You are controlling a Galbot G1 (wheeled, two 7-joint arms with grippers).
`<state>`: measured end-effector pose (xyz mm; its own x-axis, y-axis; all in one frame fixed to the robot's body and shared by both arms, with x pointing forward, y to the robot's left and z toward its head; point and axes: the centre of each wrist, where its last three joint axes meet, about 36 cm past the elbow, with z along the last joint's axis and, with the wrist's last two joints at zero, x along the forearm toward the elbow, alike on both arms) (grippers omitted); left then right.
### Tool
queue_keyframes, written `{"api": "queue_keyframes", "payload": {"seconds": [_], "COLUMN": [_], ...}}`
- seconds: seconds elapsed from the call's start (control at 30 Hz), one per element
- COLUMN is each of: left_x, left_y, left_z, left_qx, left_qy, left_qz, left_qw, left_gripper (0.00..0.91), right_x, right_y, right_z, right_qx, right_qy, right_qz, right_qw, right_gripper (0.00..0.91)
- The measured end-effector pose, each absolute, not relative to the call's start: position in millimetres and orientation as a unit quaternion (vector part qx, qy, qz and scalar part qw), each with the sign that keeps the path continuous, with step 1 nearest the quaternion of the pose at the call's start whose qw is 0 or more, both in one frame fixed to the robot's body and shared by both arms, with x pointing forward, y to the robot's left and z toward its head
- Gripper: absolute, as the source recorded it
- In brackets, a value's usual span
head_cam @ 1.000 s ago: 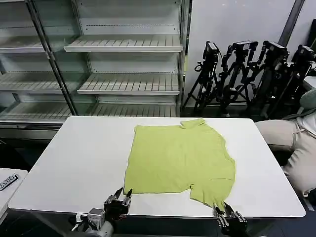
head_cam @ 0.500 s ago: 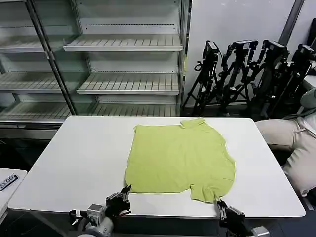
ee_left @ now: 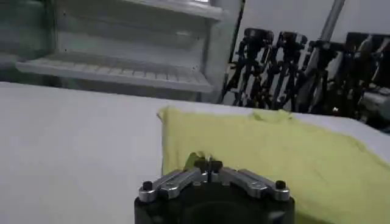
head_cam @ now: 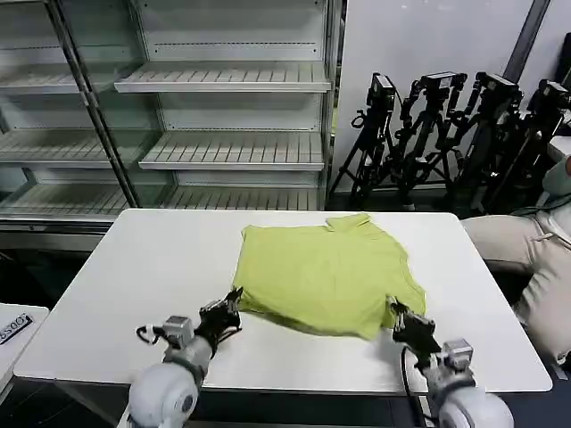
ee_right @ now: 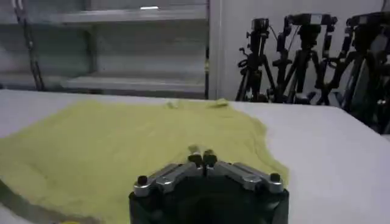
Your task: Fold and organize the clothes.
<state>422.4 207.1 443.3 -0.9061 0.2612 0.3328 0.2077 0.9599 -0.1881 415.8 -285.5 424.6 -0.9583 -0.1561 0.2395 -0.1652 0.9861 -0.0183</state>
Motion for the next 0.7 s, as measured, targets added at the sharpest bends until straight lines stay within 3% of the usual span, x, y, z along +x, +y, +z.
{"api": "queue_keyframes", "payload": {"seconds": [0.37,0.4,0.43,0.47,0.7], "left_x": [467.5,469.8,472.1,474.1,481.9], "left_y": [212.5,212.8,212.9,212.8,217.4], "left_z": [430.0,428.7,427.8,426.8,420.2], "left_qx": [-0.114,-0.114,-0.114,-0.113,-0.101], "left_qy": [-0.972,-0.971,-0.971,-0.971,-0.972], "left_qz": [0.077,0.077,0.077,0.076,0.066], "left_qw": [0.192,0.194,0.195,0.197,0.202], "left_gripper": [0.01,0.514,0.907,0.907,0.907], "right_x": [460.1,462.1,464.2,466.3,479.2], "right_y": [-282.9,-282.2,-281.4,-281.0,-284.2], "right_z": [416.0,414.9,413.6,412.5,409.3], "right_qx": [0.074,0.073,0.073,0.072,0.047], "right_qy": [-0.989,-0.989,-0.989,-0.989,-0.991], "right_qz": [0.022,0.023,0.023,0.024,0.02], "right_qw": [0.124,0.126,0.128,0.129,0.122], "right_gripper": [0.0,0.0,0.01,0.907,0.907]}}
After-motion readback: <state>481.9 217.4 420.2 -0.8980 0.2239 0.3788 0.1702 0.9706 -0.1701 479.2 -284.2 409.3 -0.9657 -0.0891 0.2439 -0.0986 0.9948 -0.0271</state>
